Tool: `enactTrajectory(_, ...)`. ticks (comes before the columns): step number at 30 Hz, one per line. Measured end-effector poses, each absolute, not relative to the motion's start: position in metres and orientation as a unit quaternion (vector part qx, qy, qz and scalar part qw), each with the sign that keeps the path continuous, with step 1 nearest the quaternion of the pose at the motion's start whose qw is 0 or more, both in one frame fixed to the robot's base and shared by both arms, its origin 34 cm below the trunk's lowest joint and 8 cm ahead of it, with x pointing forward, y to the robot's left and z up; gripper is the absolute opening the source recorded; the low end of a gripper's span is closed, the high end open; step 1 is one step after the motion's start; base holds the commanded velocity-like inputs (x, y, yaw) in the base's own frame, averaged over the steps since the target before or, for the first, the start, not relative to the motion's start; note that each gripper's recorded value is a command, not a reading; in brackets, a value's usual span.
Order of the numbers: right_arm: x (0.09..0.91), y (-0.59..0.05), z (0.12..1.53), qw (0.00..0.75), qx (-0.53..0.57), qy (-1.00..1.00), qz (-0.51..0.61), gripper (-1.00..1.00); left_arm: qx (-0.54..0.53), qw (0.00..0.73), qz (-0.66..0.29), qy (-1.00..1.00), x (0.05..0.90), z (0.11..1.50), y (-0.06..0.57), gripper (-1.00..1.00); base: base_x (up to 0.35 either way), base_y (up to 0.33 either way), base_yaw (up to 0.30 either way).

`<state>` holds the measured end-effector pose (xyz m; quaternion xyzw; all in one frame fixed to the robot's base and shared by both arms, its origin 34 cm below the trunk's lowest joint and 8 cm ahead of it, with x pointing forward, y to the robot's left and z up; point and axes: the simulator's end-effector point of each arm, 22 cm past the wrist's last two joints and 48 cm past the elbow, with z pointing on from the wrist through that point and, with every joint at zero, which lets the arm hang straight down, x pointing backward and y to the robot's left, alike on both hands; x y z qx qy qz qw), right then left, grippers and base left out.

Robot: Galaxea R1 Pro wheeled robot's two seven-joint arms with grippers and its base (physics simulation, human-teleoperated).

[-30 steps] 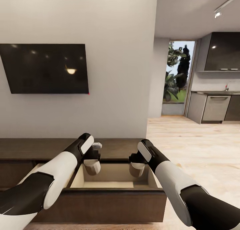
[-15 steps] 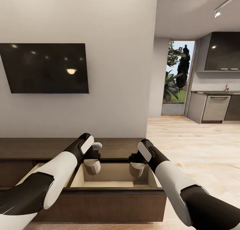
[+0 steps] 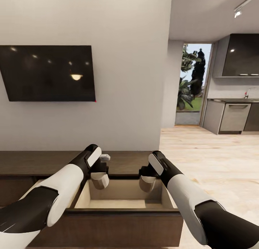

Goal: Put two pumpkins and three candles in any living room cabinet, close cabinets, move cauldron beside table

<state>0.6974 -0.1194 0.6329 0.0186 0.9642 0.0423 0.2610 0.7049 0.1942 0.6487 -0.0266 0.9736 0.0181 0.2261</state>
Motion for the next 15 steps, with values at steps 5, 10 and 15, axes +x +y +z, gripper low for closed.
enactTrajectory(5,0.6975,-0.1195,0.6326,0.261,0.019,0.964,0.042,-1.00,-0.025,0.226,0.019,0.974,0.7049,0.6483,0.1939,-1.00,0.145,0.001,0.000)
enactTrajectory(10,0.6973,-0.1195,0.6321,0.260,0.019,0.964,0.042,-1.00,-0.025,0.227,0.019,0.973,0.7055,0.6492,0.1936,-1.00,0.029,0.000,0.000)
enactTrajectory(15,0.6973,-0.1194,0.6320,0.260,0.019,0.964,0.042,-1.00,-0.025,0.229,0.019,0.973,0.7061,0.6501,0.1933,-1.00,0.007,0.000,0.000)
